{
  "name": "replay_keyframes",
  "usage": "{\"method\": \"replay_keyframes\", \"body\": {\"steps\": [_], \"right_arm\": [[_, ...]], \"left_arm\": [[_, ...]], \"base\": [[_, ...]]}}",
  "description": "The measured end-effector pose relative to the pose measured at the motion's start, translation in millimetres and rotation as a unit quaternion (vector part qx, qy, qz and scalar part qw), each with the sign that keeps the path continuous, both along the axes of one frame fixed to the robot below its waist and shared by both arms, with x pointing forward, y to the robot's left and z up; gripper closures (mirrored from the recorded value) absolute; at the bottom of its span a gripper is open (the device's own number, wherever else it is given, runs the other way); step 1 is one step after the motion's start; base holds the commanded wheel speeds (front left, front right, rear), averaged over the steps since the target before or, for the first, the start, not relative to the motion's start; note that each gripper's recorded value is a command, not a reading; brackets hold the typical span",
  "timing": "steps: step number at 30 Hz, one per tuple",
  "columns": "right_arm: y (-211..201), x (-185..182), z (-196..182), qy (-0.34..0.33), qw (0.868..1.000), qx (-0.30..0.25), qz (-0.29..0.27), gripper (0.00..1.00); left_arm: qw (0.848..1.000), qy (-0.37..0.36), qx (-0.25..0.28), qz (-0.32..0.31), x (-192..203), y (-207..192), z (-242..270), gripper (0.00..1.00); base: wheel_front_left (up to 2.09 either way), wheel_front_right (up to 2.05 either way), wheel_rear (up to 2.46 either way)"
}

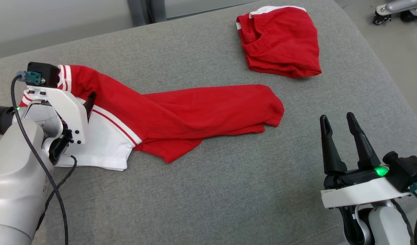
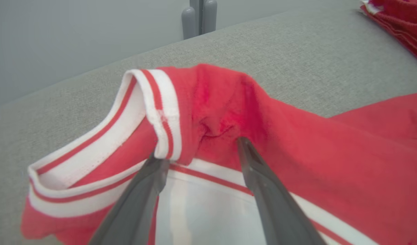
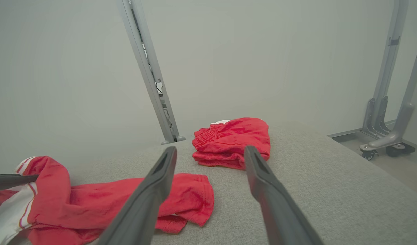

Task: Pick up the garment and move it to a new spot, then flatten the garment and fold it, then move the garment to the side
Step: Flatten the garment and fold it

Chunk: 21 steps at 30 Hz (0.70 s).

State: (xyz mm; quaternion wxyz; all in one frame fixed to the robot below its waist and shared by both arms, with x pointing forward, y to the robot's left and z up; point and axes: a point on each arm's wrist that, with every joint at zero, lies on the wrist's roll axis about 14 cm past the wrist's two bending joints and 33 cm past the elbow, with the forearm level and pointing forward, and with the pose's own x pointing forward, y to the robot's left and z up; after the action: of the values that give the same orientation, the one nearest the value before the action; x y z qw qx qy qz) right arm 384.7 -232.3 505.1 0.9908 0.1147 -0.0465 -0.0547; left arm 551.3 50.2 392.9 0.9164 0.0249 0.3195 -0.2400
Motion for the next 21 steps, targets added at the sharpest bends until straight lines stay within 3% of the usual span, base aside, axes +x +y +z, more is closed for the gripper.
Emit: {"method": "replay_keyframes", "body": {"steps": [9, 21], "right_arm": [[19, 7, 7, -0.014, 0.999, 0.009, 0.028, 0.00], [36, 12, 20, -0.036, 0.998, 0.008, 0.055, 0.00]], "left_arm": [[0.999, -0.050, -0.004, 0.013, -6, 20, 25, 0.00], [0.992, -0.101, -0.053, 0.063, -41, 47, 39, 0.00]], "base": [[0.00, 0.00, 0.00], [0.00, 0.00, 0.00]]}}
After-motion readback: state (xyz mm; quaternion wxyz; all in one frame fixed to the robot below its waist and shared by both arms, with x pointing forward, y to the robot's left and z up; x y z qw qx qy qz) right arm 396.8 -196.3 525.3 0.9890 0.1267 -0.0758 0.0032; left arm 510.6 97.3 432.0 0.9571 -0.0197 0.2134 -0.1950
